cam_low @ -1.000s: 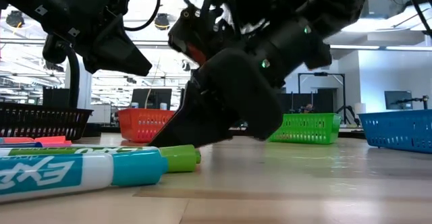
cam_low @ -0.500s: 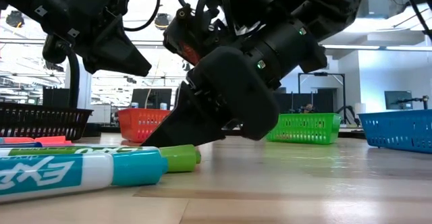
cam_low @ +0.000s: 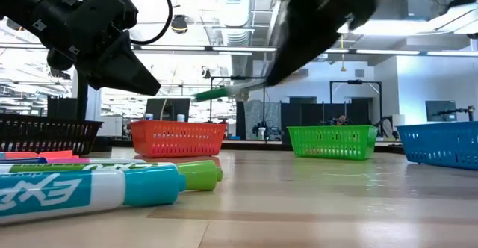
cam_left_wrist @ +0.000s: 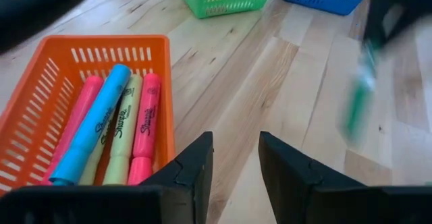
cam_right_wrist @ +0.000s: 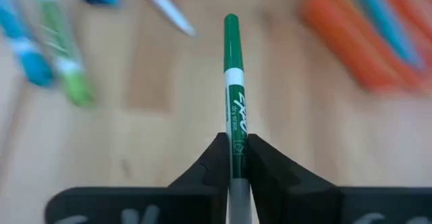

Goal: Pick & Place Markers
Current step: Put the dark green marker pen into the blue bin

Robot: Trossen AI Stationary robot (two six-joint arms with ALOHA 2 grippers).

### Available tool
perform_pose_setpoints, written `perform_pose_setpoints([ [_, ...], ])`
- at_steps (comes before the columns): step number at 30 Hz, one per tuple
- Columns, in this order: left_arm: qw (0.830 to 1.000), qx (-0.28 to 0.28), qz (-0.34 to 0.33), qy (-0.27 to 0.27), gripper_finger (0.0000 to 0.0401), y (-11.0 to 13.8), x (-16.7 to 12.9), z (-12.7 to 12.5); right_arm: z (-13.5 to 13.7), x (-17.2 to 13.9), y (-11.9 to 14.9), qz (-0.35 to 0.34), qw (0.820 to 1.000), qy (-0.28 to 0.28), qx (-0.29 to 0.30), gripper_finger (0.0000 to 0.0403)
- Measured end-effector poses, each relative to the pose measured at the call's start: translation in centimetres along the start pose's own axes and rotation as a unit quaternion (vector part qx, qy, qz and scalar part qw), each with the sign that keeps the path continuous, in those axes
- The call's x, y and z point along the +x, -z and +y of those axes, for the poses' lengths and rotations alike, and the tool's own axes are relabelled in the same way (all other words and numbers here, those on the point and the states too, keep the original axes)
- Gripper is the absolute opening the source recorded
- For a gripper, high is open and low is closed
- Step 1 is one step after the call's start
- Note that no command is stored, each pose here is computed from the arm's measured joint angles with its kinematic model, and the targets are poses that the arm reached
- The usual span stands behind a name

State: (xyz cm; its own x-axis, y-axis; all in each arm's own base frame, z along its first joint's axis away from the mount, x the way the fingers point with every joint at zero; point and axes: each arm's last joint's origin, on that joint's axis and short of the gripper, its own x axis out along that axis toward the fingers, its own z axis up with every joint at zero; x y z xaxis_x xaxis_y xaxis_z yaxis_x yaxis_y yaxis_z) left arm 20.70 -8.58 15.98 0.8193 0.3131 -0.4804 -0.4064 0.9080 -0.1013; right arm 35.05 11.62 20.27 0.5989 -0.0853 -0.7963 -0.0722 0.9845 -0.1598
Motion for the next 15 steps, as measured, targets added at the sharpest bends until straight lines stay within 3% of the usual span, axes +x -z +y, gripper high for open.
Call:
perform_pose_setpoints([
  [3,1.000,-0.001,-0.001,0.000,0.0115,0.0,0.0,0.0,-0.7,-3.5,1.2,0.050,0.995,0.076,0.042,0.0019],
  [6,1.000,-0.002,-0.002,0.001,0.0115,0.0,0.0,0.0,-1.0,-5.9,3.8,0.120,0.978,0.140,0.097,0.0019],
  [11,1.000,-0.003,-0.002,0.001,0.0115,-0.1,0.0,0.0,-0.8,-9.6,8.7,0.201,0.924,0.243,0.217,0.0044],
  [15,1.000,-0.004,-0.003,0.002,0.0115,-0.1,0.0,-0.1,0.2,-12.0,11.9,0.214,0.873,0.305,0.314,0.0045],
])
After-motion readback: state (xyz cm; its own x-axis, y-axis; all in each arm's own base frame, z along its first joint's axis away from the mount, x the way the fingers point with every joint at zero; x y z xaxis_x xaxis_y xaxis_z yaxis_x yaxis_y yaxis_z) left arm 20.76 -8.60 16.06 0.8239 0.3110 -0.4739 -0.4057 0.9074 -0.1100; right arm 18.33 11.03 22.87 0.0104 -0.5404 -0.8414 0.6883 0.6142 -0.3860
